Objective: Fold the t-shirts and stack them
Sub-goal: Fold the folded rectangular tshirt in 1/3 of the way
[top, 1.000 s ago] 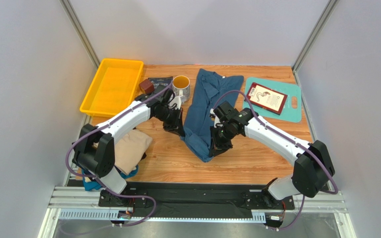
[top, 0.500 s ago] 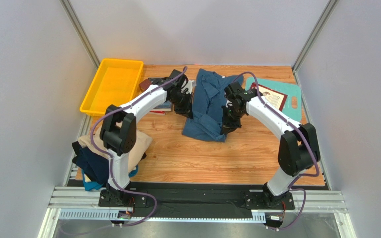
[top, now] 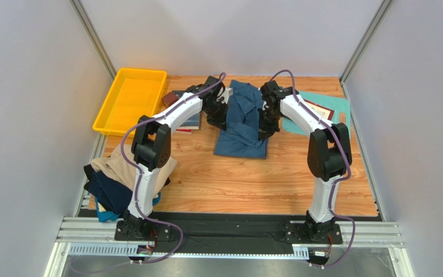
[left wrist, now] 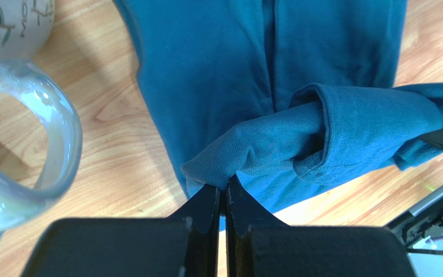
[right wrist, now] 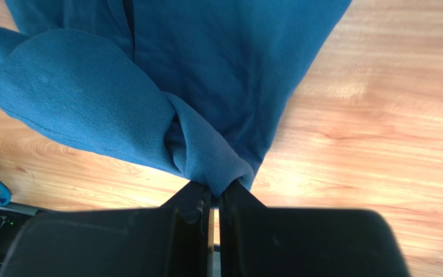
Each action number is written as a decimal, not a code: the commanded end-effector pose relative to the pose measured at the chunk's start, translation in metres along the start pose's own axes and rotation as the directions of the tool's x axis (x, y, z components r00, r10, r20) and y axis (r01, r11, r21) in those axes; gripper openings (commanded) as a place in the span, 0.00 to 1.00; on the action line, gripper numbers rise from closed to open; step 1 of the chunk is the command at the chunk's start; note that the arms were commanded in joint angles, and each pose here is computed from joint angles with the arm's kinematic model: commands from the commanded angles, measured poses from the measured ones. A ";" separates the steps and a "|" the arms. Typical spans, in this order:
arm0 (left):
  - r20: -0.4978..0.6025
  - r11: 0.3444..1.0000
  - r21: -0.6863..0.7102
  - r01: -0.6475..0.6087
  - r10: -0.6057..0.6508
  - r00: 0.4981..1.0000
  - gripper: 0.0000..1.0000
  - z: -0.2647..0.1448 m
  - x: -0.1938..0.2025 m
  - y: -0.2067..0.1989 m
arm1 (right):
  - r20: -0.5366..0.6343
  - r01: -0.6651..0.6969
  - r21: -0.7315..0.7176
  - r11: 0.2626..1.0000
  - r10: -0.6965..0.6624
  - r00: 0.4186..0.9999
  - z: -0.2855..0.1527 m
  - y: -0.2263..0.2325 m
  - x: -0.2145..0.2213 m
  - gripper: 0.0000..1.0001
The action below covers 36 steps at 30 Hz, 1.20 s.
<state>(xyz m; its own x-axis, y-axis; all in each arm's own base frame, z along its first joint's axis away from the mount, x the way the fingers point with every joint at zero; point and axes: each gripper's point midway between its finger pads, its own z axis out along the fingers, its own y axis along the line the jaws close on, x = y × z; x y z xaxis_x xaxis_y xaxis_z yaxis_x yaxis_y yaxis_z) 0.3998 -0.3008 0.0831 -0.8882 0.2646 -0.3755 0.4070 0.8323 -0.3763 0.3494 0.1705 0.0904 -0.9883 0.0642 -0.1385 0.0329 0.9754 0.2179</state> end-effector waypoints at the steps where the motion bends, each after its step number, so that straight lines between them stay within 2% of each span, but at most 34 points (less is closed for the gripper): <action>1: 0.024 0.999 -0.016 -0.037 0.037 0.999 0.00 -0.001 -0.014 0.002 | 0.060 0.011 0.018 1.000 -0.012 0.998 -0.007 -0.002 -0.026 0.02; 11: 0.053 0.999 0.007 -0.041 0.041 0.998 0.01 0.025 -0.038 0.002 | 0.021 -0.022 0.055 0.998 0.021 1.000 0.015 -0.012 -0.034 0.03; 13: 0.054 0.999 0.012 -0.037 0.036 0.998 0.03 0.029 -0.040 0.002 | 0.008 -0.025 0.062 0.998 0.025 1.000 0.019 -0.014 -0.033 0.08; 14: 0.048 0.999 0.010 -0.032 0.032 0.998 0.08 0.032 -0.039 0.004 | 0.000 -0.026 0.072 0.997 0.026 1.000 0.024 -0.017 -0.033 0.12; 16: 0.044 1.000 -0.007 -0.027 0.027 0.999 0.17 0.034 -0.038 0.007 | 0.004 -0.025 0.082 0.996 0.025 1.000 0.026 -0.018 -0.034 0.26; 17: 0.045 1.000 -0.013 -0.027 0.027 0.999 0.28 0.035 -0.038 0.008 | 0.002 -0.027 0.098 0.995 0.027 1.000 0.029 -0.021 -0.034 0.32; 22: 0.068 0.997 -0.073 -0.026 0.031 0.997 0.45 0.028 -0.042 0.016 | 0.034 -0.033 0.113 0.993 0.030 0.999 0.026 -0.022 -0.043 0.37; 24: 0.104 0.995 -0.089 -0.035 0.045 0.994 0.48 0.017 -0.051 0.015 | 0.061 -0.038 0.102 0.994 0.032 0.998 0.020 -0.020 -0.049 0.40; 30: 0.172 0.995 -0.079 -0.054 0.067 0.983 0.50 -0.010 -0.067 0.002 | 0.107 -0.048 0.014 0.999 0.046 0.993 0.005 -0.007 -0.065 0.47; 36: 0.186 0.998 0.010 -0.069 0.066 0.980 0.50 -0.028 -0.064 -0.019 | 0.071 -0.047 -0.033 0.998 0.049 0.996 0.008 -0.001 -0.058 0.45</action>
<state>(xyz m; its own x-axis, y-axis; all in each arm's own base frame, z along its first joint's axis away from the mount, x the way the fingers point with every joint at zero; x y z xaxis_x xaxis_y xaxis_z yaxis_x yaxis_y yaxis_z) 0.4430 -0.3094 0.0740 -0.8611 0.2557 -0.4395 0.4108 0.8591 -0.3052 0.3988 0.1582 0.0690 -0.9820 0.1164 -0.1489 0.0879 0.9788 0.1851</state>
